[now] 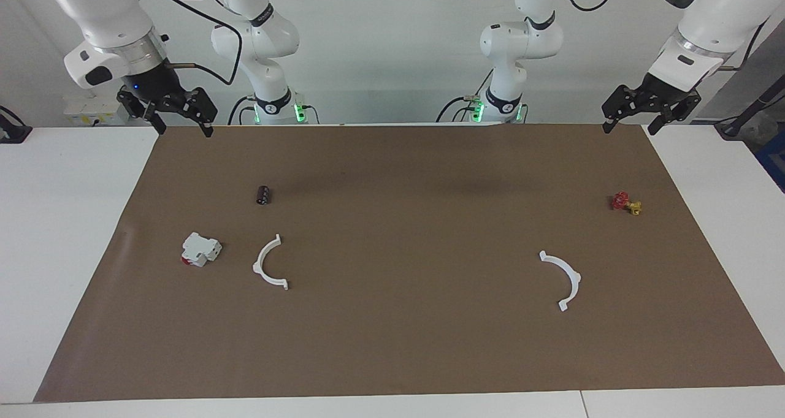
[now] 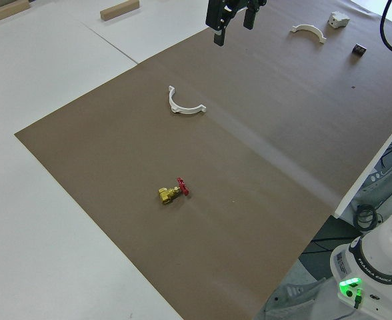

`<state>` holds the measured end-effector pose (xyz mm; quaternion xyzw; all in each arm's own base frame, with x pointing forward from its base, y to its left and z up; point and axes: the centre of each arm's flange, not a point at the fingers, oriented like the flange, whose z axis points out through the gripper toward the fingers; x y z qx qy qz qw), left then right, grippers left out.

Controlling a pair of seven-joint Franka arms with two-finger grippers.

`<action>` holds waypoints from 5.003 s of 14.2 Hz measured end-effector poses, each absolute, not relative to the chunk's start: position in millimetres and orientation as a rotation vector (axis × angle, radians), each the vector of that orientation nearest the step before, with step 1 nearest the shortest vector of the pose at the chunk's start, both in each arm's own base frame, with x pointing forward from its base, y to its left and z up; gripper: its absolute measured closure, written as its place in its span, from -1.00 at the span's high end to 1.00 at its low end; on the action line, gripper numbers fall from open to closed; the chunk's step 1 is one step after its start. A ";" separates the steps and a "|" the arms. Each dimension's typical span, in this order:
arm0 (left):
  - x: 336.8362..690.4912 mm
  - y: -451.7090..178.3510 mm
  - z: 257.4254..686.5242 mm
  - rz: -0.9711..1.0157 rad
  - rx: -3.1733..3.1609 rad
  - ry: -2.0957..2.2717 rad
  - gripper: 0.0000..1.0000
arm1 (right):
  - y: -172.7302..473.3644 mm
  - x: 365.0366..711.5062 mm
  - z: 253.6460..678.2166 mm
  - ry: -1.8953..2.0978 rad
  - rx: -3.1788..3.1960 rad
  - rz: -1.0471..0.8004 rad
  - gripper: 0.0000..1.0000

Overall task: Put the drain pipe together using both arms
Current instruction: 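Grasp the white half-ring clamp with the right gripper, then carry the clamp centreward with the right gripper while the left gripper reaches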

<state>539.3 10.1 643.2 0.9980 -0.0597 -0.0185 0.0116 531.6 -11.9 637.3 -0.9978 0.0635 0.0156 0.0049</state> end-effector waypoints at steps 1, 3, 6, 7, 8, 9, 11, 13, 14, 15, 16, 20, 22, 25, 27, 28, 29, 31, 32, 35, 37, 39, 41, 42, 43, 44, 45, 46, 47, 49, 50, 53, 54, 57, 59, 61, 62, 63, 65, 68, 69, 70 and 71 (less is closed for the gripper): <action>539.3 10.1 643.2 -0.058 3.112 -0.186 1.00 | -11.8 531.6 637.2 0.201 -3.125 0.049 1.00; 539.3 10.1 643.2 -0.058 3.112 -0.186 1.00 | -10.8 531.6 637.1 0.202 -3.125 0.050 1.00; 539.3 10.0 643.2 -0.058 3.112 -0.186 1.00 | -10.6 531.6 636.4 0.202 -3.125 0.052 1.00; 539.3 10.0 643.2 -0.058 3.112 -0.186 1.00 | -10.5 532.5 634.0 0.201 -3.125 0.046 1.00; 539.3 10.0 643.2 -0.058 3.112 -0.186 1.00 | -10.3 535.5 629.2 0.195 -3.125 0.019 1.00; 539.3 10.0 643.2 -0.058 3.112 -0.186 1.00 | -9.6 539.8 618.4 0.187 -3.124 -0.013 1.00; 539.3 10.0 643.2 -0.058 3.112 -0.186 1.00 | -8.2 552.0 575.6 0.116 -3.125 -0.103 1.00; 539.3 10.0 643.2 -0.058 3.112 -0.186 1.00 | -4.7 563.8 515.8 -0.009 -3.130 -0.167 1.00; 539.3 10.0 643.2 -0.058 3.112 -0.186 1.00 | -0.4 571.4 486.3 -0.071 -3.134 -0.175 1.00; 539.3 10.0 643.2 -0.058 3.112 -0.186 1.00 | 7.2 581.1 458.1 -0.131 -3.137 -0.185 1.00; 539.3 10.0 643.2 -0.058 3.112 -0.186 1.00 | 16.2 591.1 431.9 -0.189 -3.138 -0.196 1.00; 539.3 10.0 643.2 -0.058 3.112 -0.186 1.00 | 45.2 618.8 343.0 -0.452 -3.129 -0.238 0.97; 539.3 9.9 643.2 -0.058 3.112 -0.187 1.00 | 45.5 622.9 320.8 -0.503 -3.104 -0.245 0.91; 539.3 9.9 643.2 -0.058 3.112 -0.186 1.00 | 45.4 627.3 296.9 -0.599 -3.082 -0.273 0.67; 539.3 9.9 643.2 -0.058 3.112 -0.186 1.00 | 44.1 628.1 285.7 -0.639 -3.079 -0.267 0.57; 539.3 9.9 643.2 -0.058 3.112 -0.186 1.00 | 44.2 628.0 284.1 -0.647 -3.078 -0.263 0.30; 539.3 9.9 643.2 -0.058 3.112 -0.186 1.00 | 46.1 628.1 285.5 -0.658 -3.074 -0.267 0.09; 539.3 9.9 643.2 -0.058 3.112 -0.186 1.00 | 46.5 628.3 287.8 -0.680 -3.070 -0.273 -0.43; 539.3 9.9 643.2 -0.058 3.112 -0.186 1.00 | 45.5 628.6 288.2 -0.680 -3.070 -0.274 -0.59; 539.3 9.9 643.2 -0.058 3.112 -0.186 1.00 | 43.6 630.2 290.8 -0.666 -3.073 -0.277 -0.59; 539.3 9.9 643.2 -0.058 3.112 -0.186 1.00 | 51.5 633.4 305.5 -0.599 -3.075 -0.257 -0.59; 539.3 9.9 643.2 -0.058 3.112 -0.186 1.00 | 77.8 632.0 337.3 -0.527 -3.067 -0.230 -0.59; 539.3 9.9 643.2 -0.058 3.112 -0.187 1.00 | 120.8 622.2 372.2 -0.449 -3.059 -0.199 -0.59; 539.3 9.9 643.2 -0.058 3.112 -0.187 1.00 | 144.6 616.3 385.2 -0.404 -3.055 -0.197 -0.59; 539.3 9.9 643.2 -0.058 3.112 -0.187 1.00 | 169.7 610.1 393.5 -0.363 -3.051 -0.202 -0.59; 539.3 9.9 643.2 -0.058 3.112 -0.186 1.00 | 192.6 603.9 396.3 -0.326 -3.047 -0.205 -0.59; 539.3 9.9 643.2 -0.058 3.112 -0.186 1.00 | 215.3 596.6 395.7 -0.289 -3.044 -0.201 -0.59; 539.3 9.9 643.2 -0.058 3.112 -0.186 1.00 | 237.9 589.1 393.5 -0.264 -3.039 -0.200 -0.59; 539.3 9.9 643.2 -0.058 3.112 -0.186 1.00 | 260.9 581.6 389.3 -0.247 -3.033 -0.208 -0.59; 539.3 9.9 643.2 -0.058 3.112 -0.186 1.00 | 297.0 568.3 377.6 -0.244 -3.024 -0.212 -0.59; 539.3 9.9 643.2 -0.058 3.112 -0.186 1.00 | 310.3 562.2 370.7 -0.268 -3.025 -0.202 -0.59; 539.3 9.9 643.2 -0.058 3.112 -0.186 1.00 | 334.5 551.3 346.3 -0.411 -3.075 -0.220 -0.59; 539.3 9.9 643.2 -0.058 3.112 -0.186 1.00 | 339.1 549.2 336.6 -0.455 -3.093 -0.228 -0.59; 539.0 9.9 643.1 -0.061 3.112 -0.186 1.00 | 344.7 548.7 318.5 -0.456 -3.105 -0.243 -0.59; 539.0 9.9 643.2 -0.061 3.112 -0.187 1.00 | 343.8 550.9 313.9 -0.397 -3.108 -0.253 -0.59; 538.5 9.9 642.9 -0.067 3.112 -0.187 1.00 | 341.7 553.1 311.8 -0.316 -3.112 -0.261 -0.59; 538.4 9.9 642.8 -0.068 3.112 -0.187 1.00 | 341.9 553.0 309.4 -0.301 -3.115 -0.256 -0.59; 538.6 9.9 642.4 -0.067 3.112 -0.187 1.00 | 342.3 552.6 306.3 -0.294 -3.118 -0.251 -0.59; 540.9 8.6 640.1 -0.045 3.113 -0.190 1.00 | 342.9 551.9 300.8 -0.295 -3.124 -0.243 -0.59; 545.1 2.2 624.8 0.003 3.114 -0.207 1.00 | 342.8 550.8 295.8 -0.316 -3.131 -0.251 -0.59; 545.7 0.2 618.1 0.011 3.114 -0.213 1.00 | 342.4 550.2 294.5 -0.318 -3.132 -0.251 -0.59; 547.0 -1.0 611.6 0.026 3.114 -0.215 1.00 | 341.9 549.3 292.5 -0.319 -3.130 -0.253 -0.59; 549.2 -1.3 605.1 0.045 3.115 -0.216 1.00 | 341.3 548.1 290.0 -0.320 -3.128 -0.258 -0.59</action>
